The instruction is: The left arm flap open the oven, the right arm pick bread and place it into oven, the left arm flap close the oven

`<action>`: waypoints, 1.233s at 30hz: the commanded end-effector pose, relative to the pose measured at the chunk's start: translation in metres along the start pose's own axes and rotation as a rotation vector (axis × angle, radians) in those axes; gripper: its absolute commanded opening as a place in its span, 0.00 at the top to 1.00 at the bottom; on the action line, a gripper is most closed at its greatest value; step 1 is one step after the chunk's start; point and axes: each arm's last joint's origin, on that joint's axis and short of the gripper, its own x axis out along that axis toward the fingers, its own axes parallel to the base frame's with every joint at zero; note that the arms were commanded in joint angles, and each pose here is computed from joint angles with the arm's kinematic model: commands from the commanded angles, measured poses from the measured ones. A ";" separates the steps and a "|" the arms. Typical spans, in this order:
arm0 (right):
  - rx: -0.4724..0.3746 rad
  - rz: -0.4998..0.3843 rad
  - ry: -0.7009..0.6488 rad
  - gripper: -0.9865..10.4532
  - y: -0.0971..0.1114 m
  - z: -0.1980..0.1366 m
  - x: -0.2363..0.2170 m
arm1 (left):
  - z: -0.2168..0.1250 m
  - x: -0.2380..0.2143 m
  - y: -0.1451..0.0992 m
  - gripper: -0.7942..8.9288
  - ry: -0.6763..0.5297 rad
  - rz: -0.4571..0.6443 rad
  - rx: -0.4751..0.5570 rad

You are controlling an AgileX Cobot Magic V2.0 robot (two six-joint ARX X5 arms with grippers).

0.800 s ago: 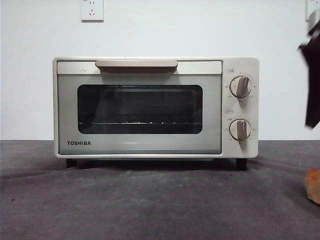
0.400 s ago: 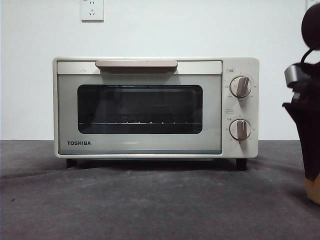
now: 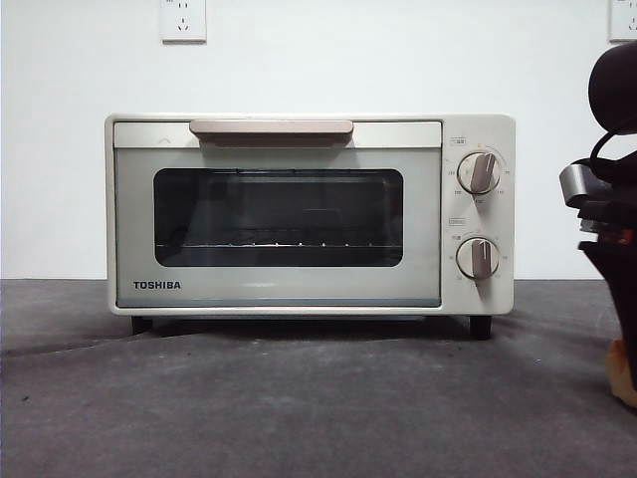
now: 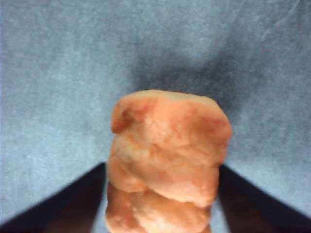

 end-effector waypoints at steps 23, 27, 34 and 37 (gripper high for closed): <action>-0.084 0.157 -0.440 0.80 0.015 -0.073 -0.141 | 0.022 0.060 0.019 0.90 0.143 -0.050 -0.125; -0.135 0.235 -0.592 0.80 0.016 -0.099 -0.165 | 0.027 0.082 0.025 0.90 0.189 -0.058 -0.130; -0.155 0.309 -0.762 0.80 0.013 -0.138 -0.184 | 0.036 0.118 0.035 0.90 0.210 -0.069 -0.075; -0.145 0.331 -0.805 0.80 0.011 -0.150 -0.187 | 0.039 0.129 0.036 0.90 0.215 -0.059 -0.020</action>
